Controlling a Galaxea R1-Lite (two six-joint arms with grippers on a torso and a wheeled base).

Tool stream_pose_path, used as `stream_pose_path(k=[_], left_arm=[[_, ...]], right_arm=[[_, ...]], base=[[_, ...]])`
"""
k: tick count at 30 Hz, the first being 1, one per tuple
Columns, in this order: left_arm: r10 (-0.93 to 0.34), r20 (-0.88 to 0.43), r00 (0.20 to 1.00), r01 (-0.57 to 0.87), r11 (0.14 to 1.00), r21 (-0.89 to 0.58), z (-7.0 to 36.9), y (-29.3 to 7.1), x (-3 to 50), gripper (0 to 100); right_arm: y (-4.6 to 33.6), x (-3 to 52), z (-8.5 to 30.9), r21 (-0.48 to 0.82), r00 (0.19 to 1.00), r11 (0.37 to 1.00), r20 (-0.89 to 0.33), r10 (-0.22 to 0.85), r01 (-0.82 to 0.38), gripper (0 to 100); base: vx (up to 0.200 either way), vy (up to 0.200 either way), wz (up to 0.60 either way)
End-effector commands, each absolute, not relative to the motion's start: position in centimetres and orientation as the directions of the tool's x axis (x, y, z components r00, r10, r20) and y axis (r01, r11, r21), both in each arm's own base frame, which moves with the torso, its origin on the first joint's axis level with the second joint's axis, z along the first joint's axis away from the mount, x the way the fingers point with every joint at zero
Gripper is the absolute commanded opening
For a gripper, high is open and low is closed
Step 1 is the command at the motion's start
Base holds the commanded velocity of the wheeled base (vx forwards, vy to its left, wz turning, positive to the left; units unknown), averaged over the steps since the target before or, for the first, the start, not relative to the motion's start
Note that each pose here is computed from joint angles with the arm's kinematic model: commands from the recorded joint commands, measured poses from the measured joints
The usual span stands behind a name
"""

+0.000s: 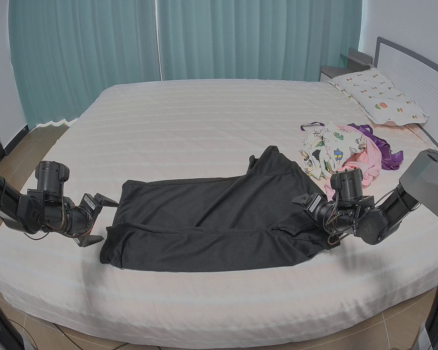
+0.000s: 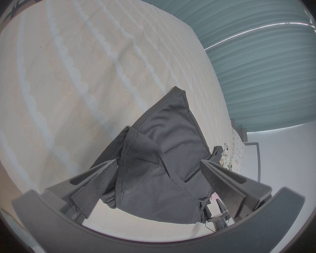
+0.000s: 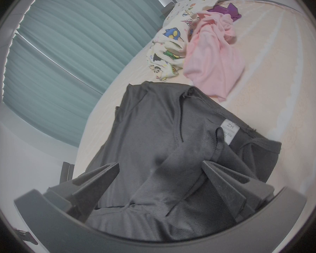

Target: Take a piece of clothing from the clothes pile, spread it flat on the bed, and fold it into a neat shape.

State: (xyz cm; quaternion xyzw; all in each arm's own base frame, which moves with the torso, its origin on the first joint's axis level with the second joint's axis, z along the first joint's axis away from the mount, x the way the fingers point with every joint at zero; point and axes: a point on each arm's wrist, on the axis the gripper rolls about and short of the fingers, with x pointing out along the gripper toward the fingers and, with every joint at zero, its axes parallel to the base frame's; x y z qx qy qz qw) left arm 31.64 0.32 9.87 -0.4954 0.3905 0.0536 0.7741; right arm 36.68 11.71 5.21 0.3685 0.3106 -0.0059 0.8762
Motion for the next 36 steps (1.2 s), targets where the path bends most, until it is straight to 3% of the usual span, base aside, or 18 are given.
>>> stream_pose_path(k=[1,15,16,36], left_arm=[[-0.305,-0.659,0.688,-0.471,0.503,-0.724,9.8,0.3,31.3,100],[-0.308,-0.659,0.686,-0.471,0.502,-0.725,9.8,0.3,31.4,100],[-0.308,-0.660,0.685,-0.472,0.502,-0.724,9.7,0.3,31.4,100],[-0.311,-0.661,0.683,-0.471,0.503,-0.724,9.7,0.2,31.4,100]], right_arm=[[11.7,36.9,3.5,0.618,0.785,0.738,-0.586,0.201,0.272,100],[11.8,37.7,2.6,0.641,0.782,0.701,-0.593,0.195,0.311,100],[11.7,37.7,2.5,0.641,0.780,0.700,-0.595,0.193,0.315,0],[11.3,36.1,7.1,0.627,0.795,0.705,-0.588,0.150,0.330,0]], base=[[0.000,0.000,0.00],[0.000,0.000,0.00],[0.000,0.000,0.00],[0.000,0.000,0.00]])
